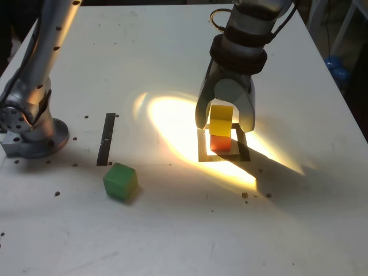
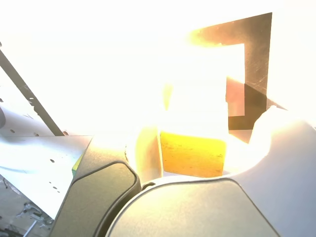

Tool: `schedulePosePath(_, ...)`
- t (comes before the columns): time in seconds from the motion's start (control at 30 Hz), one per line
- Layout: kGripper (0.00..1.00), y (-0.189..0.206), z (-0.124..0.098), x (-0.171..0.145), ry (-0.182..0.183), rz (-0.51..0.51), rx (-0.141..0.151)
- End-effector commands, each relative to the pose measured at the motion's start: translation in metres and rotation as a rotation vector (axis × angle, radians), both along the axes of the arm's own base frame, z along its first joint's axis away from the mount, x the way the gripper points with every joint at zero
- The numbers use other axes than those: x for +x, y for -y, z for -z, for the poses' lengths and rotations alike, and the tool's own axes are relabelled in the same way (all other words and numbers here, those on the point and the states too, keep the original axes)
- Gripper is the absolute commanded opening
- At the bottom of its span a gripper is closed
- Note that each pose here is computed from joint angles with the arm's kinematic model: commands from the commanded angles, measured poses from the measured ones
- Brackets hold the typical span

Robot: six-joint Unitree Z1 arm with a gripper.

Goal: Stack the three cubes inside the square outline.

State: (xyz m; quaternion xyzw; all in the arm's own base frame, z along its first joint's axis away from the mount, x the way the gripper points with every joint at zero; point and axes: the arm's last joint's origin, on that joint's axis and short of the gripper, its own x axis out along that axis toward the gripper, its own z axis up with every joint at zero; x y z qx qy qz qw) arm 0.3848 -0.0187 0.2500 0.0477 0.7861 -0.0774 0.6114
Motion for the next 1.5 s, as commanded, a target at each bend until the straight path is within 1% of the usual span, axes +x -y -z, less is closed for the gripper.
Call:
schedulePosePath(0.0, 1.0, 0.0, -0.01, -0.006, 0.019, 0.005, 0.008)
schedulePosePath(0.1, 1.0, -0.001, -0.022, -0.016, 0.039, 0.012, 0.028)
schedulePosePath(0.23, 1.0, 0.003, -0.04, -0.035, 0.073, 0.04, 0.07)
schedulePosePath(0.33, 1.0, 0.007, -0.052, -0.054, 0.089, 0.066, 0.095)
schedulePosePath(0.4, 1.0, 0.011, -0.055, -0.067, 0.086, 0.082, 0.103)
schedulePosePath(0.47, 0.99, 0.015, -0.056, -0.081, 0.075, 0.099, 0.105)
schedulePosePath(0.6, 1.0, 0.027, -0.054, -0.11, 0.041, 0.155, 0.112)
schedulePosePath(0.7, 1.0, 0.037, -0.051, -0.127, 0.033, 0.203, 0.118)
schedulePosePath(0.83, 0.99, 0.05, -0.048, -0.147, 0.04, 0.249, 0.114)
schedulePosePath(1.03, 0.99, 0.067, -0.04, -0.17, 0.048, 0.287, 0.094)
schedulePosePath(1.27, 0.99, 0.087, -0.01, -0.184, 0.037, 0.307, 0.06)
schedulePosePath(1.47, 0.98, 0.099, 0.009, -0.188, 0.019, 0.314, 0.039)
